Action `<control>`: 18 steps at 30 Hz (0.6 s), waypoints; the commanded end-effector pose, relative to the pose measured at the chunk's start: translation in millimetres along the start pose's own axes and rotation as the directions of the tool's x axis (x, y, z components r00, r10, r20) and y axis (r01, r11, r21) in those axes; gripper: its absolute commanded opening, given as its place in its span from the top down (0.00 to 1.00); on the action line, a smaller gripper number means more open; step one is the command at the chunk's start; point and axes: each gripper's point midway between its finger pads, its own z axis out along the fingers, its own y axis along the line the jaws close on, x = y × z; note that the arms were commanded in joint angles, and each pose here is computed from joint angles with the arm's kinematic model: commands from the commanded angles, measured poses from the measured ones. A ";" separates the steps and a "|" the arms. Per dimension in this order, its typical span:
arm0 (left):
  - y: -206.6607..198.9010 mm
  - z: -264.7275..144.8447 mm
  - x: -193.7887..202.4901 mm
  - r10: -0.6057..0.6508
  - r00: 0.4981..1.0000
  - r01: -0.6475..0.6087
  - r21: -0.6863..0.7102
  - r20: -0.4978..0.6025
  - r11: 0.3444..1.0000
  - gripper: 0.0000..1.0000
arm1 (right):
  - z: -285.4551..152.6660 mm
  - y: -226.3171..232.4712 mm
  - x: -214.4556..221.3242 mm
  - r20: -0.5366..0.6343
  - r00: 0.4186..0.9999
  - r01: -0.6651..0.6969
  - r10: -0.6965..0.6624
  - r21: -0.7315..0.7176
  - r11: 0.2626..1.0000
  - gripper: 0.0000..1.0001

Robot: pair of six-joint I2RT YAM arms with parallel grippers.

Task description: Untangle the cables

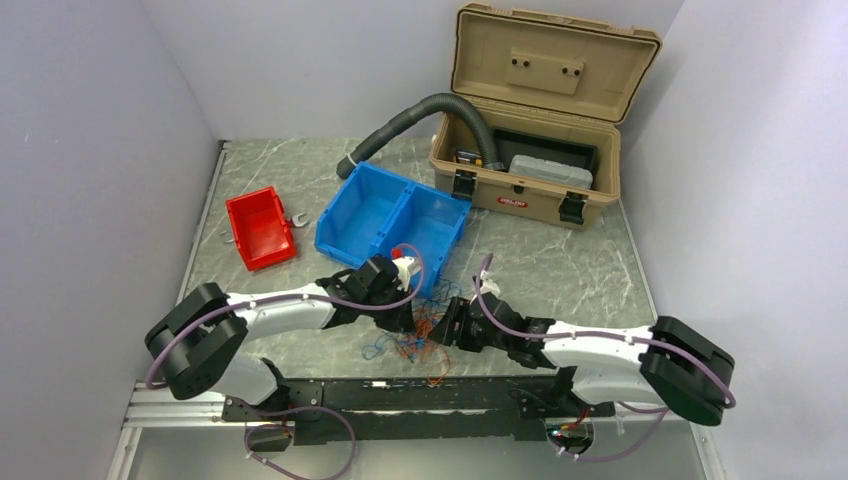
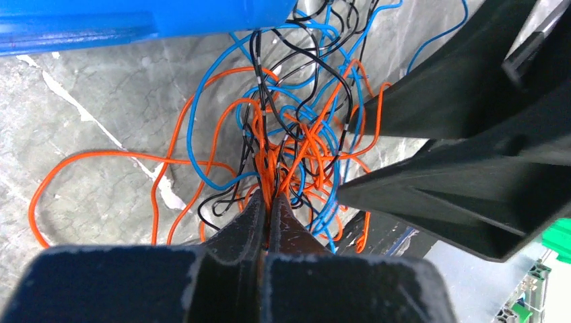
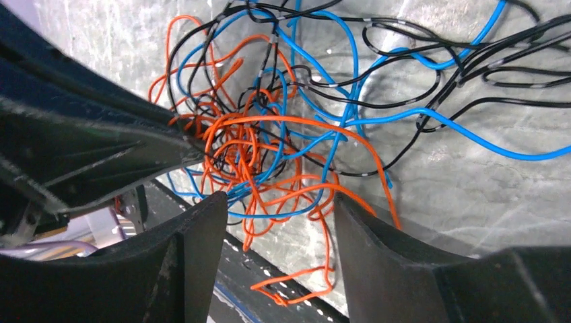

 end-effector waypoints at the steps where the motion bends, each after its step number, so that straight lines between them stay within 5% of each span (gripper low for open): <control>1: -17.2 -3.8 -10.5 -0.004 0.999 0.000 0.079 0.047 0.997 1.00 | 11.6 28.0 -4.6 0.000 0.999 -0.054 0.054 -0.085 0.995 0.40; 3: -20.2 -4.2 -13.3 -0.013 0.997 0.006 0.098 0.070 0.995 1.00 | 16.9 28.1 -5.3 -0.001 0.999 -0.045 0.045 -0.071 0.996 0.42; 9: -11.3 -15.9 -18.1 -0.036 0.990 0.030 0.046 0.134 0.998 1.00 | 14.6 20.1 -11.9 0.028 0.999 -0.036 0.037 -0.014 0.999 0.90; 11: 4.2 -26.2 -19.1 -0.049 0.986 0.056 -0.042 0.161 0.998 1.00 | 2.2 9.4 -25.5 0.094 0.995 -0.033 0.029 0.038 0.999 0.99; 18: 52.4 -75.8 -29.2 -0.085 0.947 0.168 -0.248 0.311 0.954 1.00 | -62.3 -61.3 -85.1 0.301 0.953 -0.070 -0.033 0.324 0.944 1.00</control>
